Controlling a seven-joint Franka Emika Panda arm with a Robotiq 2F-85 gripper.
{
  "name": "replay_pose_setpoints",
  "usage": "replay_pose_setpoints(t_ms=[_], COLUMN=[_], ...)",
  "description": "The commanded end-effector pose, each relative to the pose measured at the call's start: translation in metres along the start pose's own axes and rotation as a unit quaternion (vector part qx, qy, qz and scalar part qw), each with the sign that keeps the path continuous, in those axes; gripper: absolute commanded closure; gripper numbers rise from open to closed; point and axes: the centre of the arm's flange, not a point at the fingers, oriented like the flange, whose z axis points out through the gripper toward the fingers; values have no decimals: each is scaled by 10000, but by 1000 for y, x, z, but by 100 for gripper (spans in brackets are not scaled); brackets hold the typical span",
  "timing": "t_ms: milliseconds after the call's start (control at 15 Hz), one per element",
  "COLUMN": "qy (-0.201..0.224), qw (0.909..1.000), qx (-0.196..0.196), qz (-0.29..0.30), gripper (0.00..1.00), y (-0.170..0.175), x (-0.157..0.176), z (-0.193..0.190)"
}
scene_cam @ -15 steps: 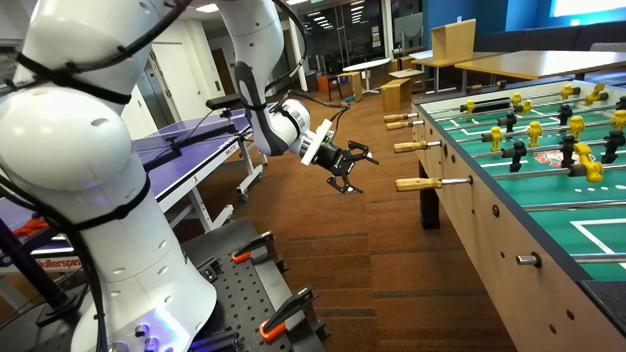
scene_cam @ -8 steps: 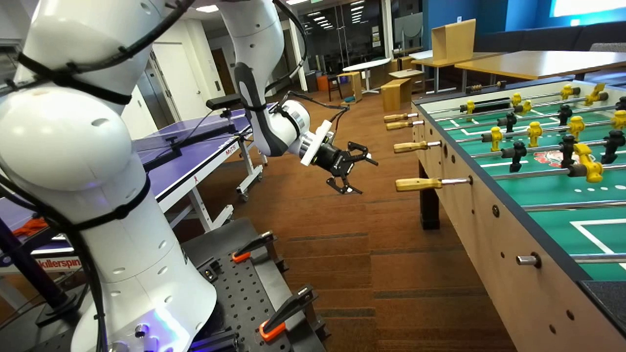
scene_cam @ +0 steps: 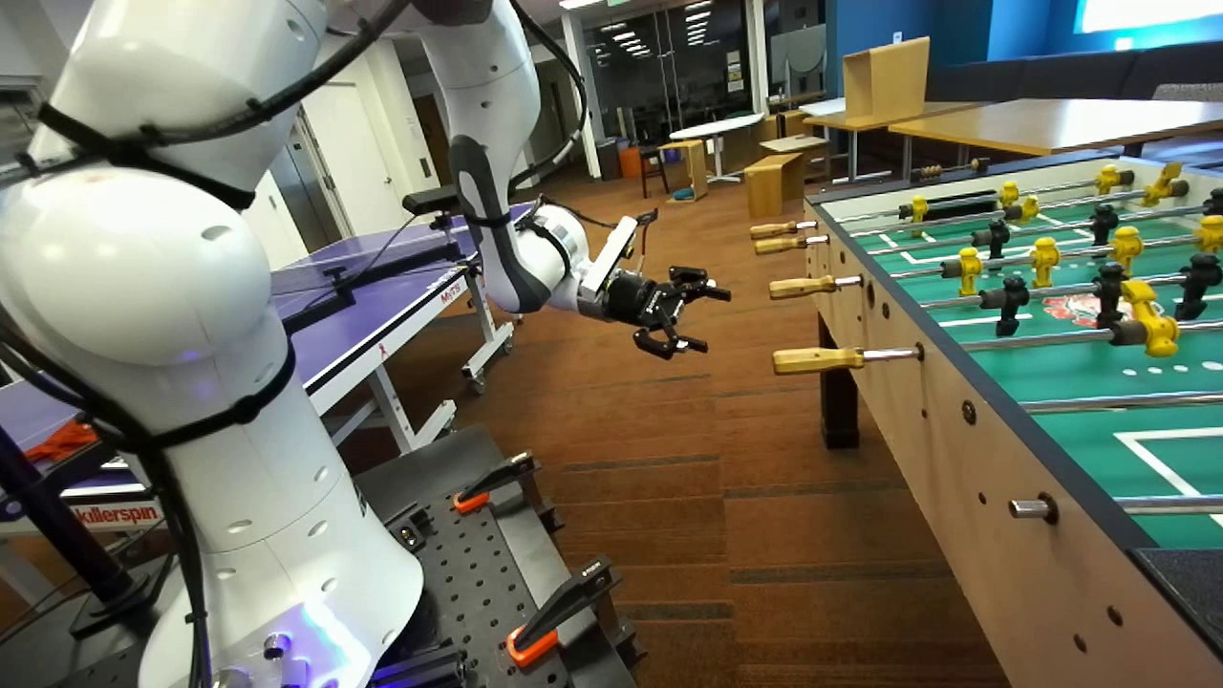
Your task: Rotate the third rod backwards
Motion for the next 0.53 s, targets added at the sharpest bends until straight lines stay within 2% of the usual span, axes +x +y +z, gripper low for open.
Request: replay_pose_setpoints(t_ms=[0, 267, 467], qy=[-224, -216, -280], qw=[9947, 9764, 9530], qx=[-432, -882, -1188], qz=[-901, -1959, -2773], gripper=[0, 0, 0], y=[4, -5, -10], x=[23, 46, 56], z=[0, 1, 3])
